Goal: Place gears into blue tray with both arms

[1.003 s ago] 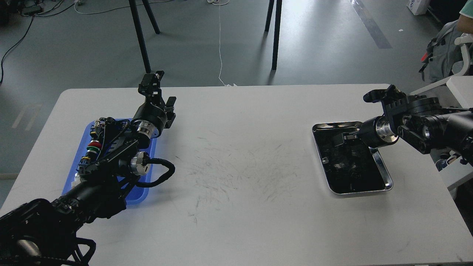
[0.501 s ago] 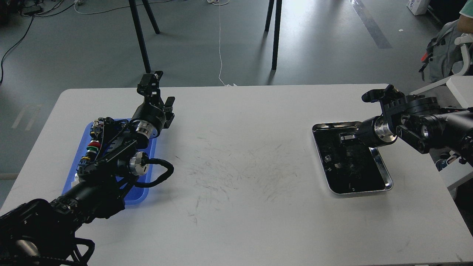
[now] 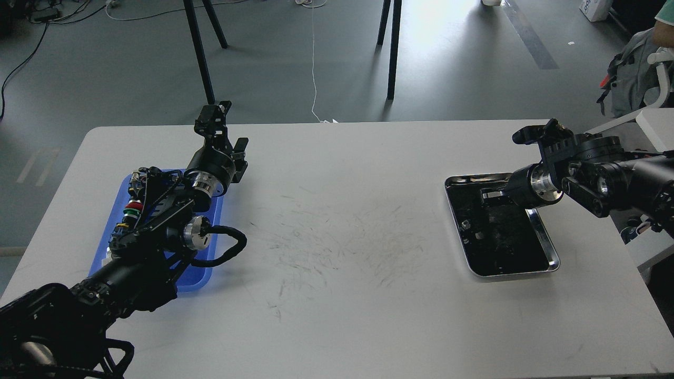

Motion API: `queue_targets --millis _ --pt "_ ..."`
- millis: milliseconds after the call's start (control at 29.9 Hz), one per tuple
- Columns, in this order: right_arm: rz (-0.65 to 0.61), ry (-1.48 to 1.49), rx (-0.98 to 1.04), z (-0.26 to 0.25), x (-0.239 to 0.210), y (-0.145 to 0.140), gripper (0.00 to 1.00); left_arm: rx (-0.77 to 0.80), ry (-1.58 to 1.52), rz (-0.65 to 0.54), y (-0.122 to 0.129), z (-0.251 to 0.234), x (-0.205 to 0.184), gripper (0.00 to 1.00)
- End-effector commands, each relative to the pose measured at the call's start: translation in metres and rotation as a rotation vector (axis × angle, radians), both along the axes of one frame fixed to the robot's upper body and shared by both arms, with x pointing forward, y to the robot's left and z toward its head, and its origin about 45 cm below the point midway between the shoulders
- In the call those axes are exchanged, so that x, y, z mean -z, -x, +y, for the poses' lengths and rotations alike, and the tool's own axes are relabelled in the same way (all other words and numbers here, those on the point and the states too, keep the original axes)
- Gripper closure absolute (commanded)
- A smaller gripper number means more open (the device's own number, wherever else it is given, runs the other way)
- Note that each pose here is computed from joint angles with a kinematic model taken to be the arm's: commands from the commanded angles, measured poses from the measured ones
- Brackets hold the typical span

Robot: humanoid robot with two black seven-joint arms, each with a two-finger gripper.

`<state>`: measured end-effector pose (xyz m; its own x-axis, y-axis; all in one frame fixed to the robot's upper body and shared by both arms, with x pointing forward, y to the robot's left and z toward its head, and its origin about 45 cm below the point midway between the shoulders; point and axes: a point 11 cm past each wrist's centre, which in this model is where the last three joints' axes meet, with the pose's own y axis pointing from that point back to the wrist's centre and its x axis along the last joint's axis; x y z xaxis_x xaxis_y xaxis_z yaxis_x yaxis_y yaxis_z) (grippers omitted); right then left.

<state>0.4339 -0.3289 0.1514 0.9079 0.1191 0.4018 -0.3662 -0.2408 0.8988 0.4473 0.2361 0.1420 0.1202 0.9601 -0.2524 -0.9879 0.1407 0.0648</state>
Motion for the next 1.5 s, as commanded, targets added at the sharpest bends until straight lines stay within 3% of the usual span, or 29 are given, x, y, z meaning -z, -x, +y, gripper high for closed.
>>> queue_targets --millis 0,368,501,702,1103,1304,1471 --pt "0.005 0.001 0.000 -0.0005 0.0019 0.0015 0.67 -0.002 -0.001 0.000 0.0000 0.0006 0.0002 0.02" --pt "0.010 0.018 -0.012 -0.0019 0.0032 0.0026 0.78 -0.004 -0.004 0.003 0.0002 0.0017 0.0012 0.02" --pt "0.010 0.022 -0.015 -0.0022 0.0033 0.0028 0.87 -0.004 -0.004 0.003 0.0002 0.0017 0.0012 0.02" --pt "0.009 0.037 -0.026 -0.0031 0.0021 0.0020 0.89 -0.005 -0.005 0.003 0.0001 0.0025 0.0011 0.02" --pt "-0.004 0.042 -0.022 -0.0054 -0.0034 -0.0016 0.88 -0.005 -0.005 0.004 0.0002 0.0021 0.0015 0.02" --pt "-0.006 0.041 -0.019 -0.0063 -0.0032 -0.0017 0.78 -0.002 -0.002 0.005 0.0005 -0.0004 0.0019 0.02" --pt "-0.006 0.041 -0.017 -0.0066 -0.0028 -0.0016 0.76 0.020 -0.018 0.010 0.0020 -0.0059 0.0042 0.02"
